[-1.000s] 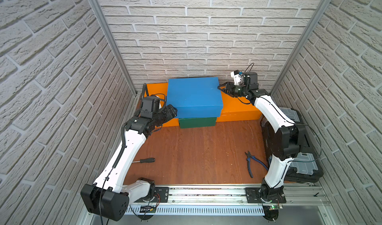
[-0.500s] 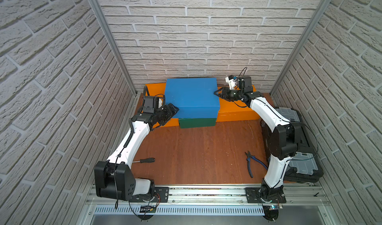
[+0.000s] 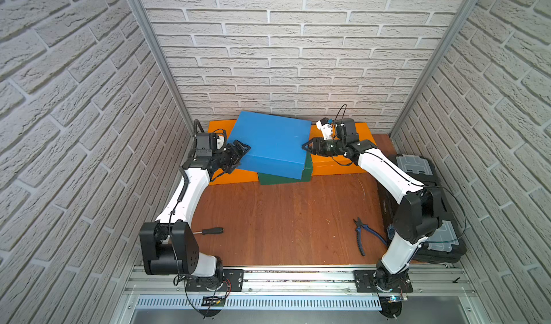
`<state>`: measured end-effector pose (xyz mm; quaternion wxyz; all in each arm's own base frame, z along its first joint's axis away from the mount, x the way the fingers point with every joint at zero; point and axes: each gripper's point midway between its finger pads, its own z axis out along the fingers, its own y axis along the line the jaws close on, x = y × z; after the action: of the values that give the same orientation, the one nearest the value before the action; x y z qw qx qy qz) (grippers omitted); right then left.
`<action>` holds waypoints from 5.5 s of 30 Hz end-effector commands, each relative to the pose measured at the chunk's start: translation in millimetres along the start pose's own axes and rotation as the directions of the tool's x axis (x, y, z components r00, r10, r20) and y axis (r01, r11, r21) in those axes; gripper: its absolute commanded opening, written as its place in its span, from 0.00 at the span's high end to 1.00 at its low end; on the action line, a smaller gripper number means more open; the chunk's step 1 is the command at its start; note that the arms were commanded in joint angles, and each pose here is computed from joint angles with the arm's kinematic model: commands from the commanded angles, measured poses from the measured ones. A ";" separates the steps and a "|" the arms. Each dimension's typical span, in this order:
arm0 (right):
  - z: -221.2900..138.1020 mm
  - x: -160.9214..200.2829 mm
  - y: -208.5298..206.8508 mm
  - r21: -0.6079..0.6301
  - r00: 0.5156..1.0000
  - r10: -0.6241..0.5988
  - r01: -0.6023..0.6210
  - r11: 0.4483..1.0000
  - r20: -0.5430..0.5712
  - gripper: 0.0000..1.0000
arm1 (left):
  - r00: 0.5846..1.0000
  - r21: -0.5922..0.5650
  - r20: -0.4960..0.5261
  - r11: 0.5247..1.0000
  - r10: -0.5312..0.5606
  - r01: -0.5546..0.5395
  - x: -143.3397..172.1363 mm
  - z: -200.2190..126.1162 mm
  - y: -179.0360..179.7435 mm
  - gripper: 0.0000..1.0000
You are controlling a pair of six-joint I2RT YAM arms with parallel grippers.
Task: Stack the shoeboxes
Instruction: Adjust the shoebox.
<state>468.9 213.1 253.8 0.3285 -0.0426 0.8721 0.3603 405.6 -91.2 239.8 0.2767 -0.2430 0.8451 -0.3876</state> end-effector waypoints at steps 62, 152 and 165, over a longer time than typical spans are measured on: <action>19.8 -72.8 3.7 -0.372 0.981 -0.062 0.127 0.919 0.182 0.26 | 0.904 0.416 -0.239 0.878 0.355 -0.235 18.5 45.6 -91.1 0.02; -55.2 -18.1 -39.7 -0.069 0.985 0.030 -0.019 0.997 0.169 0.24 | 0.974 0.105 -0.080 0.973 0.213 -0.204 -44.5 14.0 -12.8 0.02; -62.6 28.6 -90.2 0.208 0.990 0.070 -0.094 0.974 0.120 0.69 | 0.944 -0.491 -0.210 0.807 0.255 -0.327 -38.8 35.7 76.2 0.18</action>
<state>446.0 115.7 209.8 0.3474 0.0524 0.8854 0.3042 445.8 -51.7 178.8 0.2125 -0.1649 0.9459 -0.1817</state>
